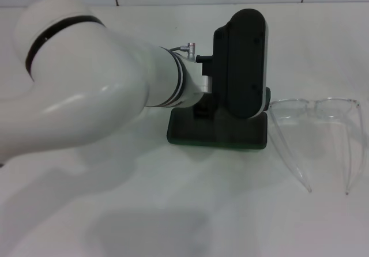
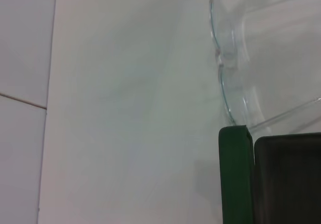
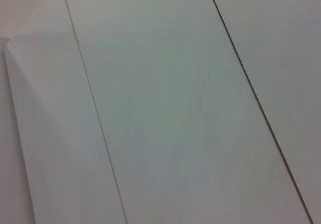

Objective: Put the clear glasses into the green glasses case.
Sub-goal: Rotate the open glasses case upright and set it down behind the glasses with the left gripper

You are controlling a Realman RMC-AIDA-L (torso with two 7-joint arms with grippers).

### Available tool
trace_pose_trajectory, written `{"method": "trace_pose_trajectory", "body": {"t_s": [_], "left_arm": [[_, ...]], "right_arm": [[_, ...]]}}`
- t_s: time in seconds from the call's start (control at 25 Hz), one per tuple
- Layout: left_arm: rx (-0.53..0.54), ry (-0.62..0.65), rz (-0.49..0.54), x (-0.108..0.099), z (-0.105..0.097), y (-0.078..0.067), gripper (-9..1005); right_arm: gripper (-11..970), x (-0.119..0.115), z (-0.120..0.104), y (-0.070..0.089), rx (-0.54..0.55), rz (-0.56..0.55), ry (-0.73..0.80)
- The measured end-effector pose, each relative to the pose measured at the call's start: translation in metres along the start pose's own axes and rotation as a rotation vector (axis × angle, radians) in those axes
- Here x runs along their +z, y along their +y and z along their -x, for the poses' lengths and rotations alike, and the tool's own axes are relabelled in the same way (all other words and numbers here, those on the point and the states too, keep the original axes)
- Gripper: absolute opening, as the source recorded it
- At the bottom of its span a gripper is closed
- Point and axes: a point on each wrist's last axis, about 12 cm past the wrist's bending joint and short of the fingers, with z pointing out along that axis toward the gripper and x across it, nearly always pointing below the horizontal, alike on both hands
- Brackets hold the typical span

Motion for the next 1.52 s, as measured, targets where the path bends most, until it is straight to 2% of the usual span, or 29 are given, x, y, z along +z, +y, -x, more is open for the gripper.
{"method": "trace_pose_trajectory", "body": {"t_s": [0.36,1.48,1.52], "left_arm": [[-0.016,-0.004,0.015,0.005,-0.004,0.001,180],[-0.087,0.020,0.004,0.009,-0.012,0.000,205],[-0.082,0.021,0.001,0.009,-0.012,0.000,240]], "right_arm": [[830,-0.005,0.002,-0.001,-0.006,-0.017,-0.005],[826,-0.002,0.003,-0.002,-0.002,-0.006,-0.008],[826,-0.002,0.003,-0.002,-0.002,-0.006,-0.008]]}}
